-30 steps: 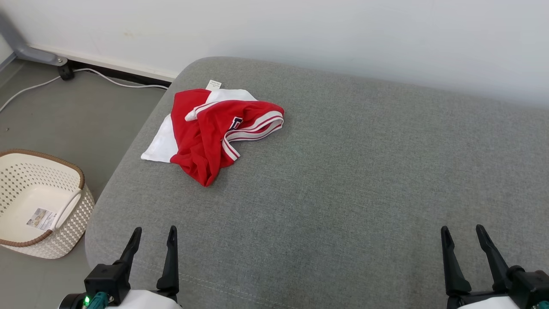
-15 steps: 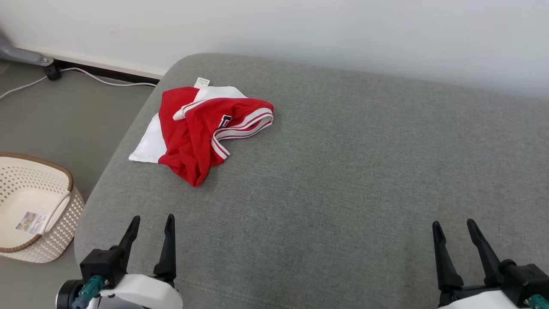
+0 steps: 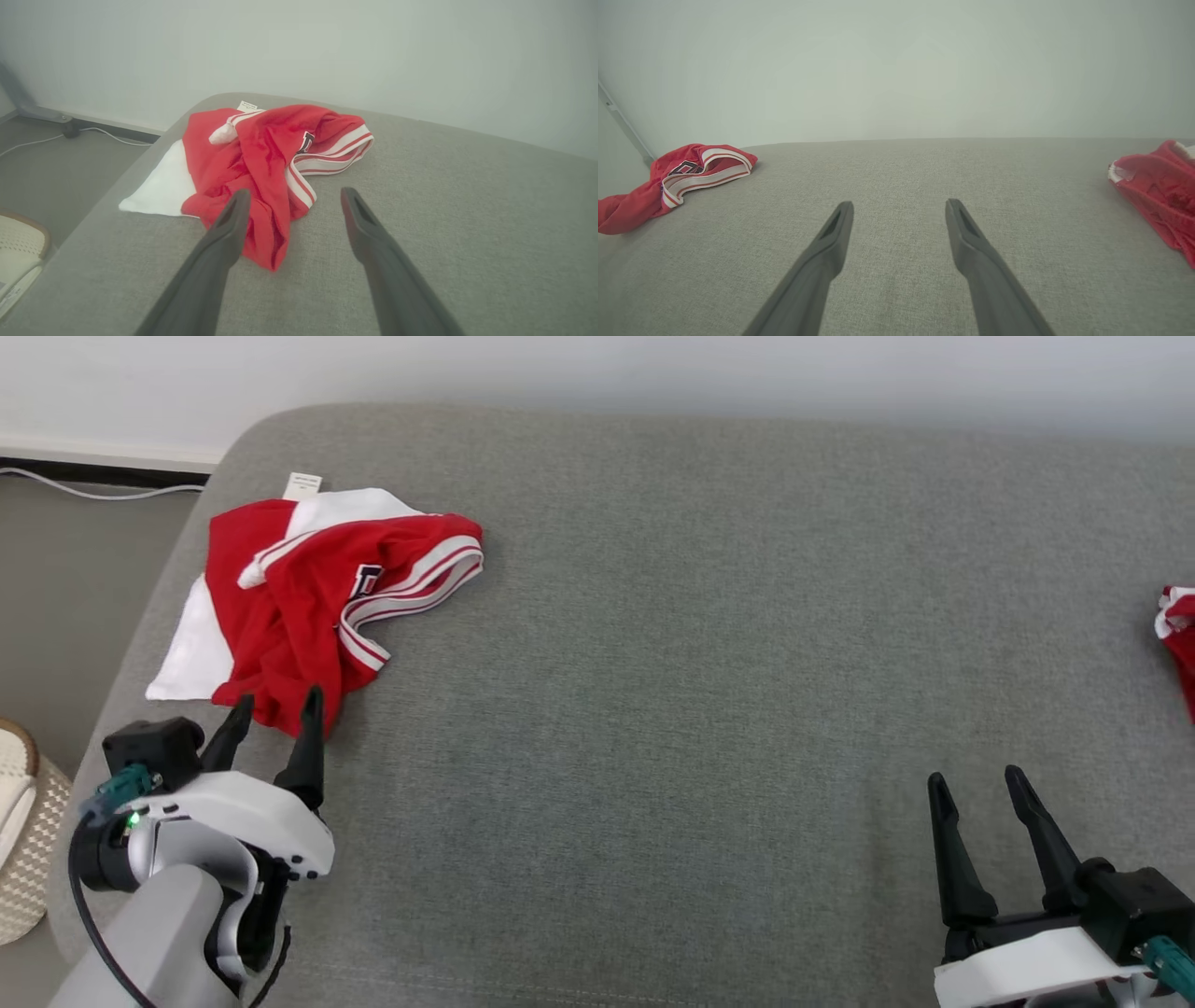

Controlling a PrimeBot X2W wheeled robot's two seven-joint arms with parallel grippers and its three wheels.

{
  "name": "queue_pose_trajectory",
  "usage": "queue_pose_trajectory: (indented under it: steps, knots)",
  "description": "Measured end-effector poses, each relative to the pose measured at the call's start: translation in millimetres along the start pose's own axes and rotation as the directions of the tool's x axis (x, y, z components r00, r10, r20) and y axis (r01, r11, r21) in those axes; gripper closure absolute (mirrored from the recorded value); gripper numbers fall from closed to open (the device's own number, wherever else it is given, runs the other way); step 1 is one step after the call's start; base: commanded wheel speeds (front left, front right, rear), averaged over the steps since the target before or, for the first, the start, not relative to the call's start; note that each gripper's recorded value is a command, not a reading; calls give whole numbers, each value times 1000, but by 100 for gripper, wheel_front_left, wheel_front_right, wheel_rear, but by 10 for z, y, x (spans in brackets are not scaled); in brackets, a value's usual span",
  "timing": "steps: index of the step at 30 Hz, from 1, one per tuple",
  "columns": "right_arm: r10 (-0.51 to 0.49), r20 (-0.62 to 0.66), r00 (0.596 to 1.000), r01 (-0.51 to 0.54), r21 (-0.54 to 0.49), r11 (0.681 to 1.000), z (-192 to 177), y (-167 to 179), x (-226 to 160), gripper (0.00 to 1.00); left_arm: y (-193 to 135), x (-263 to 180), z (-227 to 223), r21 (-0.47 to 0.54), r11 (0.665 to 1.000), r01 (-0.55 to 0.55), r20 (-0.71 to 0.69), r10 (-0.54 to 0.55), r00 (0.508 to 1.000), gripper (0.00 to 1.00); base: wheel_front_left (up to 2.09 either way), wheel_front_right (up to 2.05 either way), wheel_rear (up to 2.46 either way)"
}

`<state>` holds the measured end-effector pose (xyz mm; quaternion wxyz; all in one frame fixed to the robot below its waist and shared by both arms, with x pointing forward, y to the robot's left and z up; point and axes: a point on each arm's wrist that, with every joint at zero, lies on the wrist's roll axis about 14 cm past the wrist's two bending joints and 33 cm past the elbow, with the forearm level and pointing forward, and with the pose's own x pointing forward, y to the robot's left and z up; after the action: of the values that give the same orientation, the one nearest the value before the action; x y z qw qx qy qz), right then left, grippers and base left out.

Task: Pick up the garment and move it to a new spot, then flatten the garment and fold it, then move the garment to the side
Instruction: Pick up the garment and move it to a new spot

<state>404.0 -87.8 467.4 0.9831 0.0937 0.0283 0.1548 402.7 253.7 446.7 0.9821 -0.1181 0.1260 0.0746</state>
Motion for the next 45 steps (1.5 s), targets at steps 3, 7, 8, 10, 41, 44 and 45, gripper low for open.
queue_pose_trajectory:
  steps: [3,7,8,10,41,44,45]
  knots:
    - [-32,-10,999,32,4,999,-43,-113,2,0,-30,212,-130,-7,1000,19,-77,-19,997,0,0,0,0]
    - [-73,-21,997,73,12,997,-105,-259,2,0,-1,436,-306,-17,1000,15,-159,-18,987,0,0,0,0]
    - [-84,-26,996,84,17,996,-128,-296,3,0,12,483,-357,-17,1000,15,-183,-18,983,0,0,0,0]
    - [-101,-27,995,102,23,995,-154,-359,15,0,42,569,-452,-13,1000,11,-223,-14,975,0,0,0,0]
    - [-114,5,993,113,54,992,-120,-439,187,0,-193,790,-154,44,996,72,-41,-70,997,100,0,0,0]
    - [-107,15,994,106,53,993,-79,-412,185,0,-427,657,-133,49,990,129,-10,-128,992,100,0,0,0]
    - [-105,17,994,104,53,993,-69,-404,182,0,-524,608,-140,53,987,151,-4,-151,989,100,0,0,0]
